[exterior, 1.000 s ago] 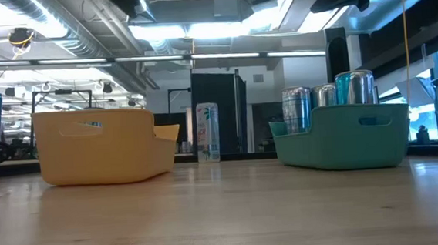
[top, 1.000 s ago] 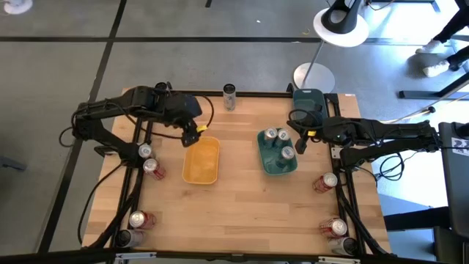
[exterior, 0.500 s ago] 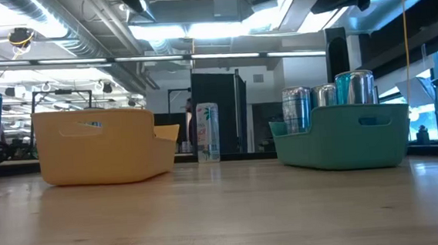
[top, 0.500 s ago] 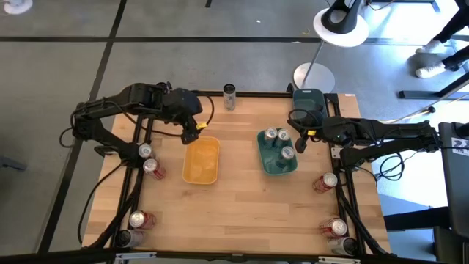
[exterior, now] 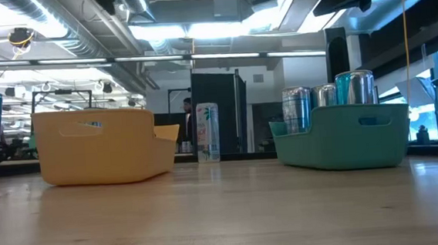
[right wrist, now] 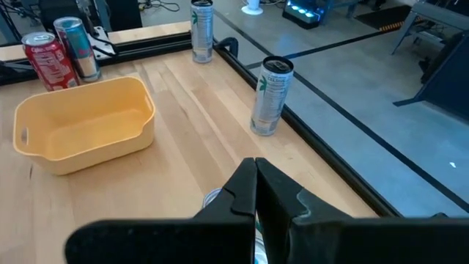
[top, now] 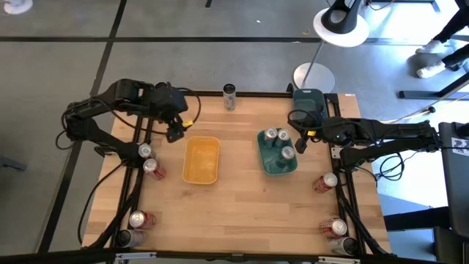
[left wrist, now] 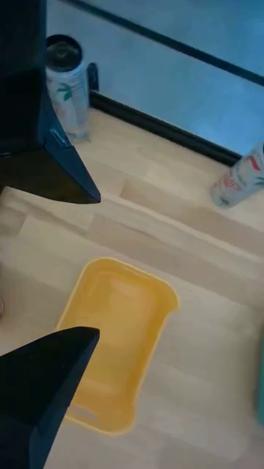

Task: Sort soda cans
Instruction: Put the blue soda can into the green bin

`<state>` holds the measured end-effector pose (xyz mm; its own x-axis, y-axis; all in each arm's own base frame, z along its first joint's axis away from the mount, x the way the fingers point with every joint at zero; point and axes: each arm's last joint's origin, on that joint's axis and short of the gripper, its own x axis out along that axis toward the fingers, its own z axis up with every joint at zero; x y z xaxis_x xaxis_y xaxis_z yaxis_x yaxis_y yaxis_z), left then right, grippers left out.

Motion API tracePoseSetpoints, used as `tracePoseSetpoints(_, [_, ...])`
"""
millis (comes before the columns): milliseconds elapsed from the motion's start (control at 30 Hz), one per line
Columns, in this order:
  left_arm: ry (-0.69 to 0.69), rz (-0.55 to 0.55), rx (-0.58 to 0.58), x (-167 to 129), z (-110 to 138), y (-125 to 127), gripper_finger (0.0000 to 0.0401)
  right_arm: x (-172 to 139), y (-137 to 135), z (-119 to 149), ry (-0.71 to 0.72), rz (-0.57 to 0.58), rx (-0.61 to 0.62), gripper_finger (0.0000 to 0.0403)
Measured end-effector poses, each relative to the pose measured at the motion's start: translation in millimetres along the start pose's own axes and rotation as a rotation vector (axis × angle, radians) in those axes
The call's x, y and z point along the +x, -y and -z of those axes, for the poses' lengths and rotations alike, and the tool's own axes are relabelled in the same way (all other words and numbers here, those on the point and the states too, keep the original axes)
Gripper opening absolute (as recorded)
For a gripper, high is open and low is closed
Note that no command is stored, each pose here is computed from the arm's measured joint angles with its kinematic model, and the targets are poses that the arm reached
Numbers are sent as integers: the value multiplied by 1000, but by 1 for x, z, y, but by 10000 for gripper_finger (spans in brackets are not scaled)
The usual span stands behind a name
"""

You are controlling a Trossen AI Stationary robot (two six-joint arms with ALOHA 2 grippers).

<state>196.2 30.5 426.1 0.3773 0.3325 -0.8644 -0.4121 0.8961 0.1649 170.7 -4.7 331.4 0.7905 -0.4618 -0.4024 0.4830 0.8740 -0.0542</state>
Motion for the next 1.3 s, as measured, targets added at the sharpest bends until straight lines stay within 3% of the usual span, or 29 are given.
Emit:
tracePoseSetpoints(167, [43, 31, -68, -18, 14, -1, 279, 0, 0, 0, 0, 0, 1, 5])
tracePoseSetpoints(333, [72, 68, -43, -32, 27, 2, 278, 0, 0, 0, -4, 0, -1, 5])
tracePoseSetpoints(500, [76, 81, -115, -35, 39, 0, 278, 0, 0, 1, -13, 2, -6, 5])
tracePoseSetpoints(833, [-80, 95, -184, -2, 68, 2, 278, 0, 0, 1, -12, 2, -5, 5])
tracePoseSetpoints(1100, [-194, 151, -193, 21, 111, -1, 278, 0, 0, 1, -10, 1, -4, 5])
tracePoseSetpoints(1300, [-225, 160, -56, 36, 141, -4, 278, 0, 0, 1, -11, 1, -4, 5])
